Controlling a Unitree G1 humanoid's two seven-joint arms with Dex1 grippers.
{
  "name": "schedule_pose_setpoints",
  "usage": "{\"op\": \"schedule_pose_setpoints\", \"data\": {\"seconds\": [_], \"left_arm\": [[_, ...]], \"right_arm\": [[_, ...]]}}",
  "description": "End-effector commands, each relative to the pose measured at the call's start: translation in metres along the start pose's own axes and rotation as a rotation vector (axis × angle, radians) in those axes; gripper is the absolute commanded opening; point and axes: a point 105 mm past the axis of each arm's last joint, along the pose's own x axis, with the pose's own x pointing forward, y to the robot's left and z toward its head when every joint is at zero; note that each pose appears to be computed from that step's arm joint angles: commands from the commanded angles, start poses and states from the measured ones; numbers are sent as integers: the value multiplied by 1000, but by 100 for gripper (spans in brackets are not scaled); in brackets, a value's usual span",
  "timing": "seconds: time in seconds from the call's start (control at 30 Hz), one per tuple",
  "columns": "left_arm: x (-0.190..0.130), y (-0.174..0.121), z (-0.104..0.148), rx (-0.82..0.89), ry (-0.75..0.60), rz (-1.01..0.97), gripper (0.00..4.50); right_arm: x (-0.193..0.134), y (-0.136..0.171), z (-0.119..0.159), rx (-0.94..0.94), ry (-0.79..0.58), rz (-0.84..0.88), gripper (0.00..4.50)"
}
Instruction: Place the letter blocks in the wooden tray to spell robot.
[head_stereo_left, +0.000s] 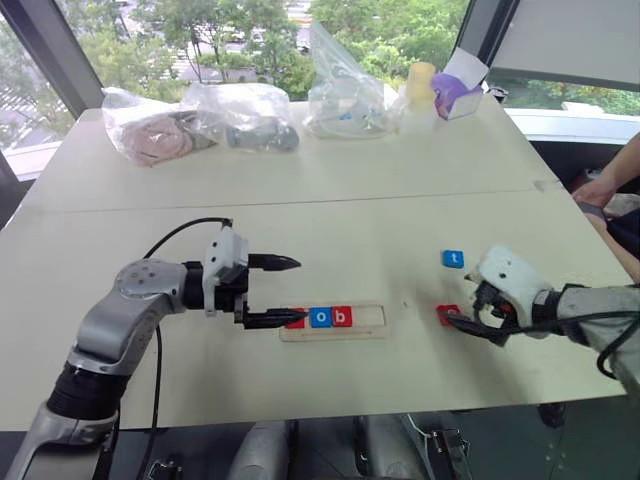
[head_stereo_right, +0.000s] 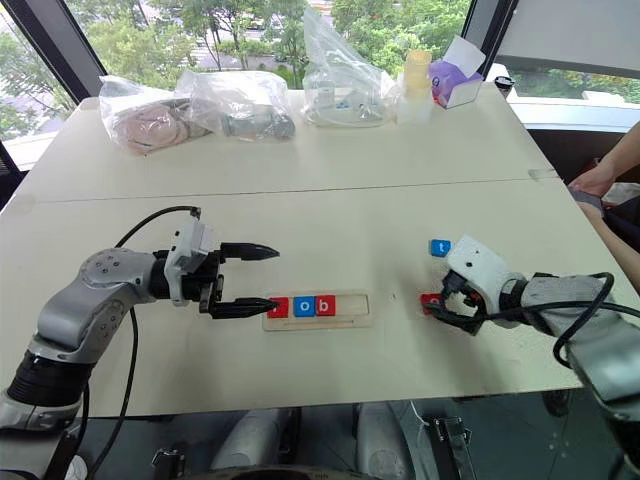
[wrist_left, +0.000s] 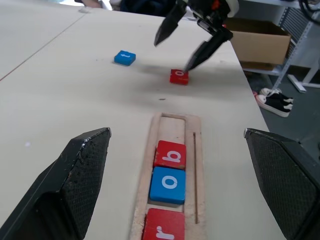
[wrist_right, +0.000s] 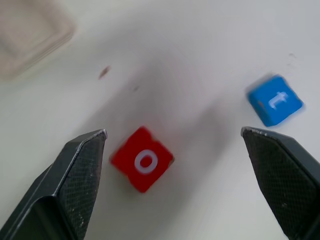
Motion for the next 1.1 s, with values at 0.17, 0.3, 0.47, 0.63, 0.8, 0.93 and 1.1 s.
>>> {"op": "schedule_pose_setpoints", "data": {"seconds": [0.17,0.3,0.47,0.63,0.8,0.93,1.1], "left_arm": [[0,1,9,43,-18,18,450],[0,0,9,41,-18,26,450],[-1,0,10,40,-20,37,450],[-1,0,9,38,-19,38,450],[0,1,10,38,-20,36,450],[0,1,10,39,-20,35,450],[0,0,11,41,-19,30,450]], "right_arm": [[9,-11,-22,-133,0,223,447],[17,-14,-29,-122,-10,267,447],[24,-12,-34,-98,-22,301,423],[27,-8,-27,-109,-59,306,214],[27,-4,-11,-155,-96,302,109],[26,5,17,-208,-153,323,109],[35,30,52,-273,-205,387,109]]}}
